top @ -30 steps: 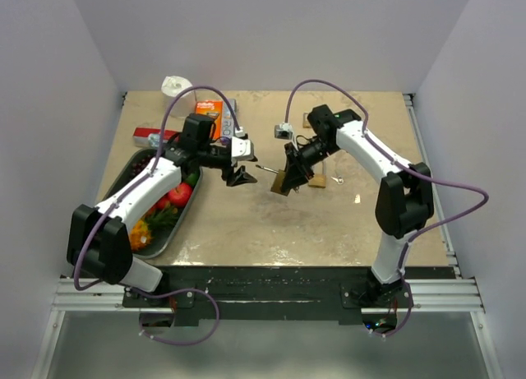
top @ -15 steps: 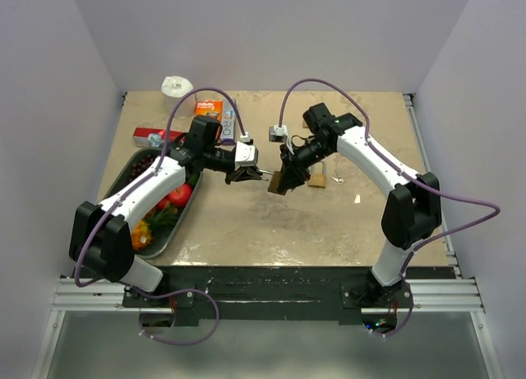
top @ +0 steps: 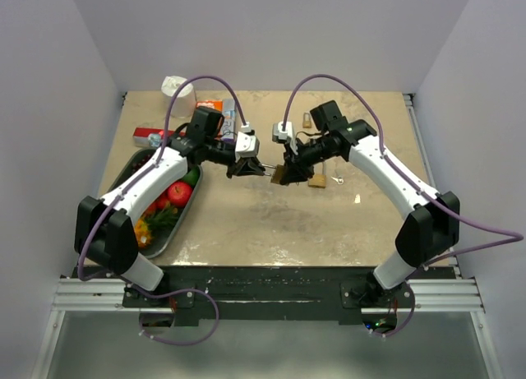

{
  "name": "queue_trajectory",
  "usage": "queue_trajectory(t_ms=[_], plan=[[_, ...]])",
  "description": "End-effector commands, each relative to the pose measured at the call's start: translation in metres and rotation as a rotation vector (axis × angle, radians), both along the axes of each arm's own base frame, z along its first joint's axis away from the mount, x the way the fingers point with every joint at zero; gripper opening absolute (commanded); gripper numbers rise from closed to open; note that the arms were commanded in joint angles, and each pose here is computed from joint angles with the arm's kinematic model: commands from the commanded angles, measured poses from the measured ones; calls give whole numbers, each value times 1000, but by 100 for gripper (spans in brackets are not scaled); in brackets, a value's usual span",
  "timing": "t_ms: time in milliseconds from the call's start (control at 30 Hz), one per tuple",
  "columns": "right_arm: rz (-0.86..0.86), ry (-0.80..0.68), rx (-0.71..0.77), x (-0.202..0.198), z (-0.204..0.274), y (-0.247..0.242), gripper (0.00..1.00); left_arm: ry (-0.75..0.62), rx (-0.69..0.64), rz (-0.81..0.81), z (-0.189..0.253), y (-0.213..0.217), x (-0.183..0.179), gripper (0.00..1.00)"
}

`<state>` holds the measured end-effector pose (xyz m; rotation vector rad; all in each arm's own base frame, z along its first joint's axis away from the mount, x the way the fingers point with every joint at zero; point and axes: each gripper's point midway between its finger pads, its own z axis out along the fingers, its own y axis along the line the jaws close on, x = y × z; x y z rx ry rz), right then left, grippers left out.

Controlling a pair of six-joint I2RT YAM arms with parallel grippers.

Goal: Lock with the key
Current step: Lock the lock.

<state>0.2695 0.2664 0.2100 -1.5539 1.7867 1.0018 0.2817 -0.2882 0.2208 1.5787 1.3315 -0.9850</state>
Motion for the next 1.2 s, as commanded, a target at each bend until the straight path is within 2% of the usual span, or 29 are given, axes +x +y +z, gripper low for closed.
queue_trajectory(t_ms=[0,900,1167], plan=[[20,-317,163,23,62,20,0,94,-47,-67,11,-9,-17,0],[133,-507,309,14,95,66,0,113,-109,-114,15,-27,-17,0],[220,-492,467,-10,128,89,0,83,-152,-150,17,-41,-17,0]])
